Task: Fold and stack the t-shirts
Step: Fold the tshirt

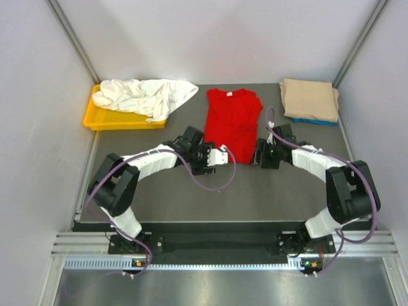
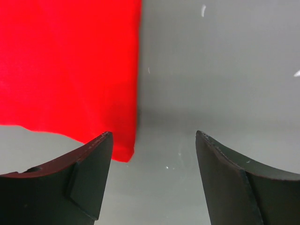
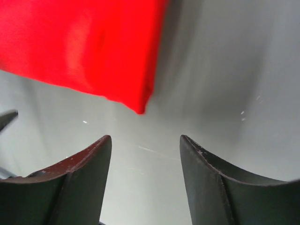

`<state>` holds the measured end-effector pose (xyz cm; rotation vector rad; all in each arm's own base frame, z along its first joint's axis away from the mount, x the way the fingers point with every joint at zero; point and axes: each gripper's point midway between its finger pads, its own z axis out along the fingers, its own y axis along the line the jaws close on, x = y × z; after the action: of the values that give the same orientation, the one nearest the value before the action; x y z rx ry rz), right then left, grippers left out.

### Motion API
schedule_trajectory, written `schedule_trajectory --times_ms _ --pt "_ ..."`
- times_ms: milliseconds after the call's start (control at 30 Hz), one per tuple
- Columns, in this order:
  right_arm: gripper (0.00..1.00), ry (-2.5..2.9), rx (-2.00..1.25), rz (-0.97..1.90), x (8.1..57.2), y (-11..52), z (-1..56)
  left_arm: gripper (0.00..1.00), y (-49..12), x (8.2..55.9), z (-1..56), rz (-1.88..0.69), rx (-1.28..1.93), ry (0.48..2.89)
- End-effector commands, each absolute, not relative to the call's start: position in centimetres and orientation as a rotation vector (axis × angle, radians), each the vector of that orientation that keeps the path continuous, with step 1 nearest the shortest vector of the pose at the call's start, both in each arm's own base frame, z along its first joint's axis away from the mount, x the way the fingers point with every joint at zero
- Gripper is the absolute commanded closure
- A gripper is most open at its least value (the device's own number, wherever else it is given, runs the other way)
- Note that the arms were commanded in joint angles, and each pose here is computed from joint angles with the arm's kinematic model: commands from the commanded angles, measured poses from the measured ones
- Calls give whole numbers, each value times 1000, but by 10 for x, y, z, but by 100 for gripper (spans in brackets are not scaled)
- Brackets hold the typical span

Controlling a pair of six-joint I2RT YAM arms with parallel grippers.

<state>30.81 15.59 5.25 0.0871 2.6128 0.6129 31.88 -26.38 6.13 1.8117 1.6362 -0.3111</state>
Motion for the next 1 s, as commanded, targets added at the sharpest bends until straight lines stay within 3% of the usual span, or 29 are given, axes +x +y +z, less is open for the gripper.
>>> schedule_trajectory --times_ms 0,233,267,300,367,400,433,667,967 --pt "41 2489 111 784 330 179 61 23 -266 357 71 -177 1789 1479" --pt "50 2524 176 814 336 183 33 28 -268 373 48 -129 1774 1507" --pt "53 2501 184 828 342 184 34 29 -267 373 42 -128 1780 1522" --pt "66 2507 201 835 343 183 28 32 -266 375 42 -122 1780 1522" --pt "82 2517 208 868 343 185 25 63 -265 372 35 -131 1797 1544" --pt "95 2516 215 866 344 183 26 75 -265 373 36 -133 1793 1556" --pt "100 2513 229 858 343 177 29 100 -260 372 36 -123 1778 1601" --pt "100 2608 144 908 286 172 38 100 -234 328 45 -201 1725 1780" --pt "100 2756 100 952 150 181 51 100 -183 189 51 -363 1877 2042"
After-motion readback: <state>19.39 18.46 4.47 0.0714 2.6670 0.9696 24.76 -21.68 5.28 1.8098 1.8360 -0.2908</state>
